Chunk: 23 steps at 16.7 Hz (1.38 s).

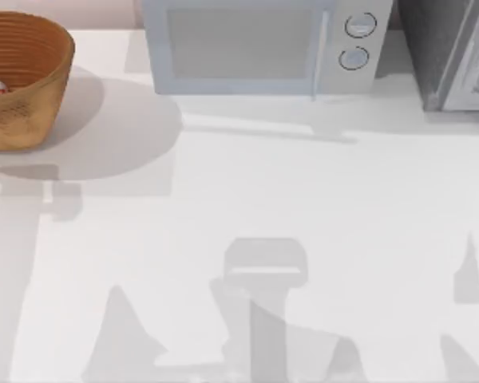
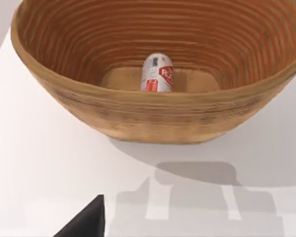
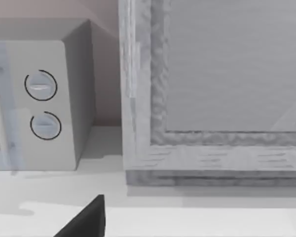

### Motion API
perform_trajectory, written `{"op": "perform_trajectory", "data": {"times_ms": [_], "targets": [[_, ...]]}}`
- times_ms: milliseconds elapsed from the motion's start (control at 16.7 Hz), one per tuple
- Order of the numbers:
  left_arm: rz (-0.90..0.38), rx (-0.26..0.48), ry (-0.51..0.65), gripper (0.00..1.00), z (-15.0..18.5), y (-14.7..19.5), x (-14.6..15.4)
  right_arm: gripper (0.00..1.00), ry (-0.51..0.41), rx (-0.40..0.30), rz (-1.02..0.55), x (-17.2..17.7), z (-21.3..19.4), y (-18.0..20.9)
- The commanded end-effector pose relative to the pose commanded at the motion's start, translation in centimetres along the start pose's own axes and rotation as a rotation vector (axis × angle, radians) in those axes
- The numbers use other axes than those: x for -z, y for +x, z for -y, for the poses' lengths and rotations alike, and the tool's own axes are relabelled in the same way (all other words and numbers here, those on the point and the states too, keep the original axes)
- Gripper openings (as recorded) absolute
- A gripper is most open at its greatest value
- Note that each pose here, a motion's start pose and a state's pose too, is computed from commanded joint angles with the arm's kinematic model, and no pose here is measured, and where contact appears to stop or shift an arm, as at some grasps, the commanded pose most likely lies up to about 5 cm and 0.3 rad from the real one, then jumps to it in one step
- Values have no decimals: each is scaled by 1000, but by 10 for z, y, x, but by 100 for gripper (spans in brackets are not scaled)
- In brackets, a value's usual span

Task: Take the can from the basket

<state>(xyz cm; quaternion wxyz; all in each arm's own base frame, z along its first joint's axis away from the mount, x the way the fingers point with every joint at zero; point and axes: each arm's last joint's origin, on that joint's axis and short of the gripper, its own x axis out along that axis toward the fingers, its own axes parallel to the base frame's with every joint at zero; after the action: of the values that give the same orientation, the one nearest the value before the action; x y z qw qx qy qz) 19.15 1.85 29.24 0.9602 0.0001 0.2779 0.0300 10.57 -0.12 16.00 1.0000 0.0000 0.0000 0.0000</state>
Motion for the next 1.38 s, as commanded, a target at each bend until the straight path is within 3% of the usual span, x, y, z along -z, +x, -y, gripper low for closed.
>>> {"op": "perform_trajectory", "data": {"times_ms": [300, 600, 1020, 1380], "targets": [[-225, 22, 0, 100, -13, 59, -78, 100, 0, 0, 0, 0, 0, 0], [-453, 61, -3, 100, -28, 152, -117, 100, 0, 0, 0, 0, 0, 0], [-706, 126, -9, 100, -43, 271, -103, 100, 0, 0, 0, 0, 0, 0], [-804, 159, -12, 100, -47, 317, -80, 100, 0, 0, 0, 0, 0, 0]]}}
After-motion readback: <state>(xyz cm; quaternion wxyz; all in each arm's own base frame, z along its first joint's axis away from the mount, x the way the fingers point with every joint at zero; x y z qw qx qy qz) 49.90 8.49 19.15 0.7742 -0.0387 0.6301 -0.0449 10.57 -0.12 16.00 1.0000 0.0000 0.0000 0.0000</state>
